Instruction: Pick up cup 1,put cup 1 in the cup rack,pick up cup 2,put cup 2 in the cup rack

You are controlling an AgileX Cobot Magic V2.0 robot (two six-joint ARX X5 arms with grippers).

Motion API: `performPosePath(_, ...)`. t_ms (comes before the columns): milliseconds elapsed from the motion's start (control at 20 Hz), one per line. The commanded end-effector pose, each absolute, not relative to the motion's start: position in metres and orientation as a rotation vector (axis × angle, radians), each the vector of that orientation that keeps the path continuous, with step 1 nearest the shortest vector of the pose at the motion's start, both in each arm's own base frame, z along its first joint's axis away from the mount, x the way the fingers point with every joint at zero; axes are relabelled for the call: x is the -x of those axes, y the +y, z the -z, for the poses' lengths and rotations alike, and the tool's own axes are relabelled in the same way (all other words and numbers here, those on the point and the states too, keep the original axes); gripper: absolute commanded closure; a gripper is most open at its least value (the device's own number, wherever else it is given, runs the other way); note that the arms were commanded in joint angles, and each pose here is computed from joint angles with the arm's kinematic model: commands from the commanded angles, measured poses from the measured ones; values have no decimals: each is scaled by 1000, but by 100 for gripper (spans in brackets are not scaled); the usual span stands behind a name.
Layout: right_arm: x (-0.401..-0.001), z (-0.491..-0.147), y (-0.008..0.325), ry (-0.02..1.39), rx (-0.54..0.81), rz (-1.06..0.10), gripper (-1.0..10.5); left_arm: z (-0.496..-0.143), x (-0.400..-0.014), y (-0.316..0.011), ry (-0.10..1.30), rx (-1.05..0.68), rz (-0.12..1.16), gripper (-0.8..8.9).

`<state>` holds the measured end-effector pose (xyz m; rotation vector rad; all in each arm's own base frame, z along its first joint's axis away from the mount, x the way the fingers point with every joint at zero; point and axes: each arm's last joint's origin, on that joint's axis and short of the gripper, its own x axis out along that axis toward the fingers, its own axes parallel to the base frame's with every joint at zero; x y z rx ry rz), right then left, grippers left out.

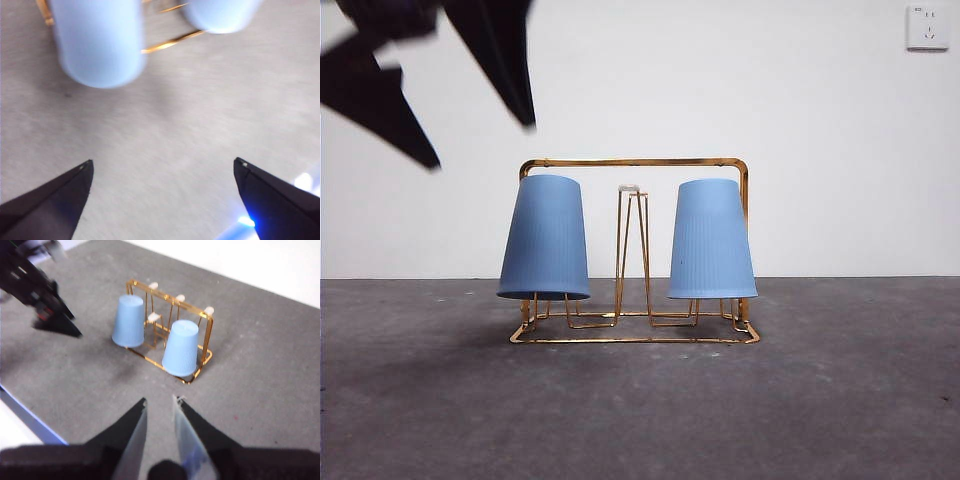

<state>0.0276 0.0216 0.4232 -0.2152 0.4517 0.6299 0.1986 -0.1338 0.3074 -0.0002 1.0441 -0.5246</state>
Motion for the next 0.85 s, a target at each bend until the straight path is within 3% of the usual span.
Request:
performPosePath(50, -30, -420, 24, 492, 238, -627, 852, -325, -179, -126, 993, 26, 572, 458)
performPosePath(300, -32, -412, 26, 599, 285, -619, 854, -350, -145, -111, 892, 71, 622, 808)
performPosePath(500, -36, -409, 30, 662, 281, -609, 957, -366, -121, -97, 791, 97, 666, 822)
performPosePath(850, -43, -408, 37, 715, 229, -594, 943, -379, -96, -78, 685, 137, 692, 817)
